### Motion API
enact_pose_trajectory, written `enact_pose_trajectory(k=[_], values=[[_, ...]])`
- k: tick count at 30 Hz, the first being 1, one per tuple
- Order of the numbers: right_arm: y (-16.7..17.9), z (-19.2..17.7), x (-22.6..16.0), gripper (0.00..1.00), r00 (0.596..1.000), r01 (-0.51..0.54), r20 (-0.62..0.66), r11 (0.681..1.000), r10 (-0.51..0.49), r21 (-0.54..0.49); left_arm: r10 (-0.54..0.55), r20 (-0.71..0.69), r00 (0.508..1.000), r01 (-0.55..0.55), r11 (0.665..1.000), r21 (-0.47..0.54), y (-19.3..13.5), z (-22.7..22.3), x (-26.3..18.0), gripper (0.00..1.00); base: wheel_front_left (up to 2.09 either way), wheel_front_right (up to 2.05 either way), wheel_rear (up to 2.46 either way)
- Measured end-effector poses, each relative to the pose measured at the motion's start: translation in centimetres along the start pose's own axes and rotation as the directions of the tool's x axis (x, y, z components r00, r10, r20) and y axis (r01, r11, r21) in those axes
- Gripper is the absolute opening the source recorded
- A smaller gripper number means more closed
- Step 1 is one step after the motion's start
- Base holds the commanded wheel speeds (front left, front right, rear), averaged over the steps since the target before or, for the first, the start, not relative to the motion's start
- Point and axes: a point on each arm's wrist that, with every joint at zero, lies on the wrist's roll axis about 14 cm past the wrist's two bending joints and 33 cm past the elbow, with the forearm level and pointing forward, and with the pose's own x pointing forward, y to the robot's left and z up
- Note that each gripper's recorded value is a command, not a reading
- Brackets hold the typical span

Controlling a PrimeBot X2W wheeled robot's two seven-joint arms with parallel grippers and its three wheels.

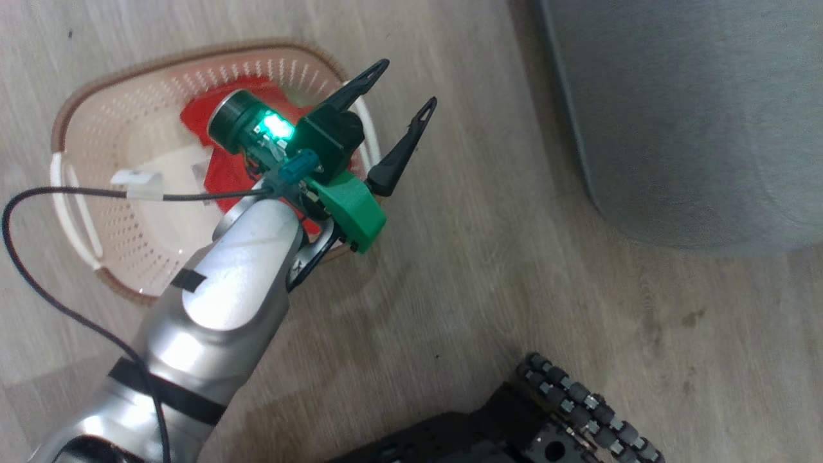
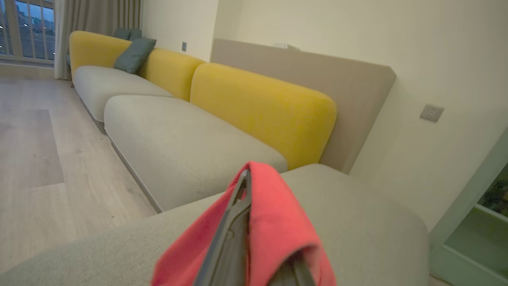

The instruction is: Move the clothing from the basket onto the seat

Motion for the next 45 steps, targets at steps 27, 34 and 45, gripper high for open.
enact_pose_trajectory(k=[27, 34, 45], values=[[7.4, -16.1, -8.4, 1.00, 0.922, -0.149, -0.355, 0.988, 0.154, 0.042, 0.103, 0.010, 0.995, -0.103, 0.994, 0.024, 3.1, 1.2, -2.2, 1.00, 0.00, 0.00, 0.00], [6.2, -15.4, -12.9, 1.00, 0.916, -0.196, -0.340, 0.977, 0.215, 0.089, 0.131, 0.051, 0.990, -0.133, 0.990, 0.042, 1.7, 4.6, -3.3, 1.00, 0.00, 0.00, 0.00], [11.6, -9.9, -17.2, 1.00, 0.895, -0.378, -0.167, 0.901, 0.415, 0.215, 0.322, 0.121, 0.939, -0.326, 0.945, 0.014, 3.0, 8.9, -8.9, 1.00, 0.00, 0.00, 0.00]])
